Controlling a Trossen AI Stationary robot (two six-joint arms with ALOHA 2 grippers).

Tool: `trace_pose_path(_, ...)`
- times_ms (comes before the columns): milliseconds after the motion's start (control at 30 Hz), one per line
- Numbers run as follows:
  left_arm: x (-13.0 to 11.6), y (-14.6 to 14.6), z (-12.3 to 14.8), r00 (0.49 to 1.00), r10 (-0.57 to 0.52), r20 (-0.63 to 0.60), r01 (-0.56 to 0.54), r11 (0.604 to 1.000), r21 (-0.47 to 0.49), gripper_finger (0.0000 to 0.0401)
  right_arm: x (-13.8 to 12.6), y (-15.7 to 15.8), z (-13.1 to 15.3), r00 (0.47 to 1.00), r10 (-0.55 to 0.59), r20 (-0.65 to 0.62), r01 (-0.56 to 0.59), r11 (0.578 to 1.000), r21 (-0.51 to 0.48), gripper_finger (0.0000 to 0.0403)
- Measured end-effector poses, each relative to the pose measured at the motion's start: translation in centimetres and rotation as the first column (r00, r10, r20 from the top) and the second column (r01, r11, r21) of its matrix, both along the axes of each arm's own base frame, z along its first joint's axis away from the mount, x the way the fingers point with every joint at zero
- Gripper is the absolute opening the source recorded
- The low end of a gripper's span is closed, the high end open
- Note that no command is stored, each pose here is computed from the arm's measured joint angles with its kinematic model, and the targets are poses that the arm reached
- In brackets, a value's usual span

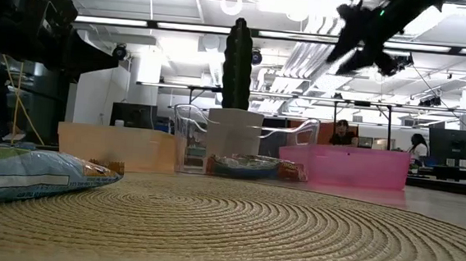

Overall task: Pick and place Granola Bars by type
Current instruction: Put the yellow granola bar into the red bin

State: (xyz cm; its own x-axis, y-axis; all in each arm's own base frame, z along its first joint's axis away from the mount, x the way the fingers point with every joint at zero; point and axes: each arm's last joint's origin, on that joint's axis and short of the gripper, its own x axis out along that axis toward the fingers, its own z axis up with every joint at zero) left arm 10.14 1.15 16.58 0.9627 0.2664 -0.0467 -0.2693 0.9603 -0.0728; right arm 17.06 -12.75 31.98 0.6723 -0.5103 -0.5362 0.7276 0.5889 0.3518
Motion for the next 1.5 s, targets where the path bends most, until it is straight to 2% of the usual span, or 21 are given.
trace_pose_path(233, 0.0, 0.0, 0.0, 1.0, 0.0, 0.0, 0.0, 1.0, 0.0, 0.0001, -1.3, 3.8, 2.4, 0.985, 0.104, 0.135, -0.098, 0.994, -0.048, 0.0153)
trace_pose_path(567, 0.0, 0.0, 0.0, 1.0, 0.002, 0.001, -0.002, 1.0, 0.0, 0.0001, -0.1, 7.6, 2.4, 0.939, 0.325, 0.115, -0.322, 0.946, -0.046, 0.0138)
trace_pose_path(800, 0.0, 0.0, 0.0, 1.0, 0.001, 0.002, -0.001, 1.0, 0.0, 0.0001, 0.3, 8.9, 2.1, 0.945, 0.322, 0.056, -0.318, 0.945, -0.077, 0.0136)
trace_pose_path(933, 0.0, 0.0, 0.2, 1.0, 0.007, 0.024, -0.007, 1.0, 0.001, 0.0001, 0.4, 9.6, 1.9, 0.945, 0.327, 0.024, -0.322, 0.939, -0.12, 0.0117)
trace_pose_path(1133, -0.3, 0.0, 2.7, 0.992, 0.01, 0.127, -0.007, 1.0, -0.027, 0.0001, 1.0, 10.5, -0.7, 0.927, 0.375, -0.013, -0.374, 0.92, -0.116, 0.0052)
trace_pose_path(1233, -0.7, 0.0, 4.4, 0.986, 0.01, 0.169, -0.004, 0.999, -0.036, 0.0001, 1.5, 10.8, -2.8, 0.919, 0.393, 0.023, -0.387, 0.914, -0.121, 0.0014)
trace_pose_path(1367, -1.7, -0.1, 7.4, 0.977, 0.017, 0.214, 0.006, 0.994, -0.107, 0.0001, 1.6, 11.2, -5.7, 0.908, 0.399, 0.129, -0.383, 0.915, -0.128, 0.0009)
trace_pose_path(1500, -3.0, -0.1, 10.6, 0.985, 0.027, 0.17, 0.009, 0.978, -0.208, 0.0001, 0.8, 11.6, -8.3, 0.895, 0.394, 0.21, -0.378, 0.919, -0.113, 0.0003)
